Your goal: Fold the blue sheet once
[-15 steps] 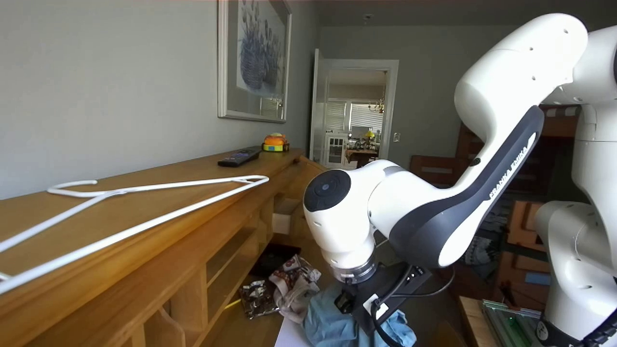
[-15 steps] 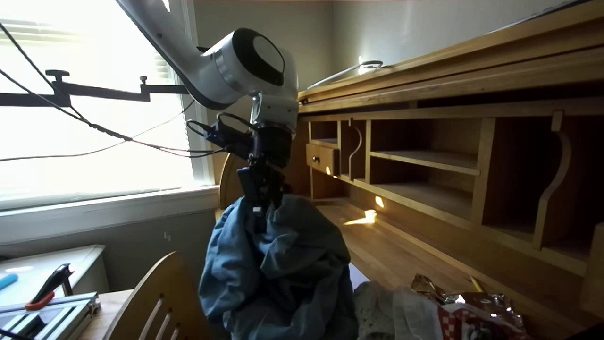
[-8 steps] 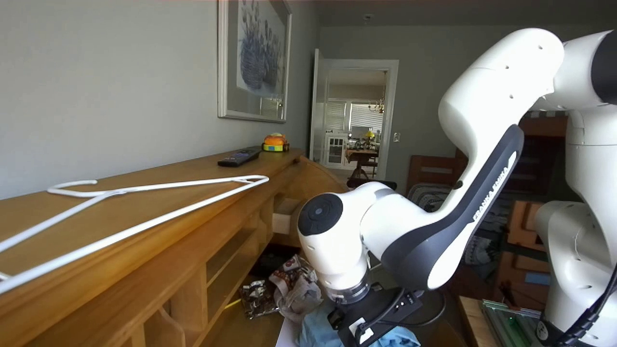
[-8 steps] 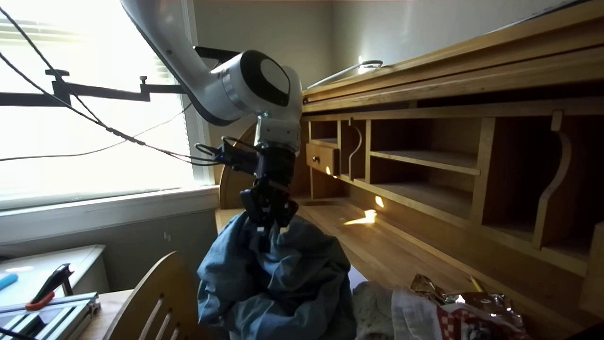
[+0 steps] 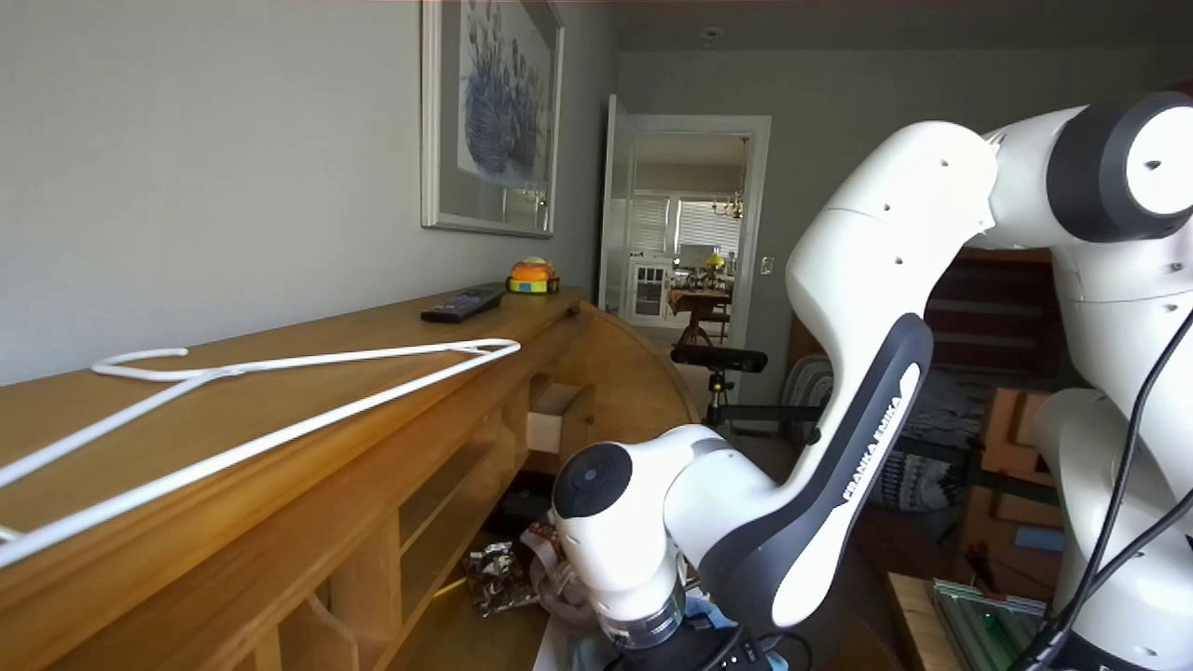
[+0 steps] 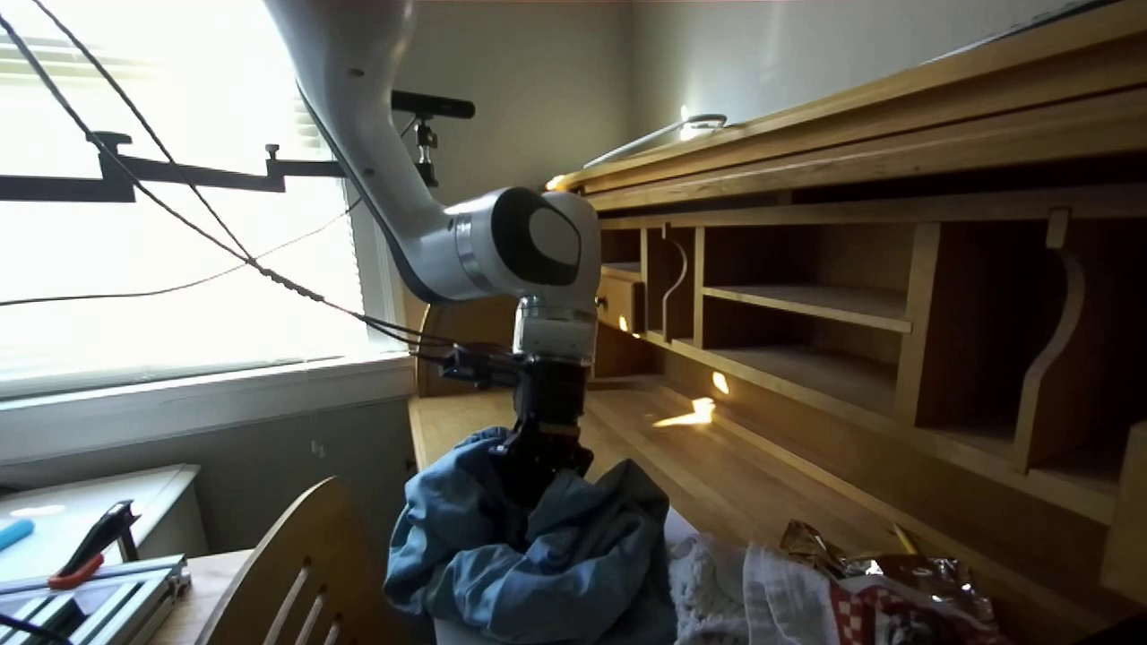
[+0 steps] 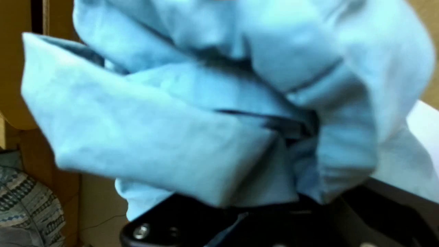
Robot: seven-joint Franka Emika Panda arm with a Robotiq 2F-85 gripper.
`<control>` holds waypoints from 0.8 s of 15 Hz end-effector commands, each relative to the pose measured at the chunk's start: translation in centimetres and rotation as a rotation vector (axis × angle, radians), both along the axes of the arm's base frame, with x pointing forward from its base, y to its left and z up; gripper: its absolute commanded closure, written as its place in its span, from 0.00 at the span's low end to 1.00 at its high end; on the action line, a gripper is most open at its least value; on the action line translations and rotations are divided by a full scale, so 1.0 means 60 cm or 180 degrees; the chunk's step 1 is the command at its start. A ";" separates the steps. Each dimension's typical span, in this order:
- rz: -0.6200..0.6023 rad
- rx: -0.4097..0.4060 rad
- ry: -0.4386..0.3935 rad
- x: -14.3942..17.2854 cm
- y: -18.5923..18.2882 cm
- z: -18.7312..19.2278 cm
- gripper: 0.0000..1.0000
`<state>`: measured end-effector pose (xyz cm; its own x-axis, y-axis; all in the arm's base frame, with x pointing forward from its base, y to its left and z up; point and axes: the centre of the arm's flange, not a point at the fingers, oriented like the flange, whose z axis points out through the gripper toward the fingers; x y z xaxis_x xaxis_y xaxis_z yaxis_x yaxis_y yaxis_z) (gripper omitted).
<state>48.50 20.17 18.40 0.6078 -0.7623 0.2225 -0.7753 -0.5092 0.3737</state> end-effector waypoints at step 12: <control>0.0342 0.0388 -0.0188 0.040 0.002 0.019 0.36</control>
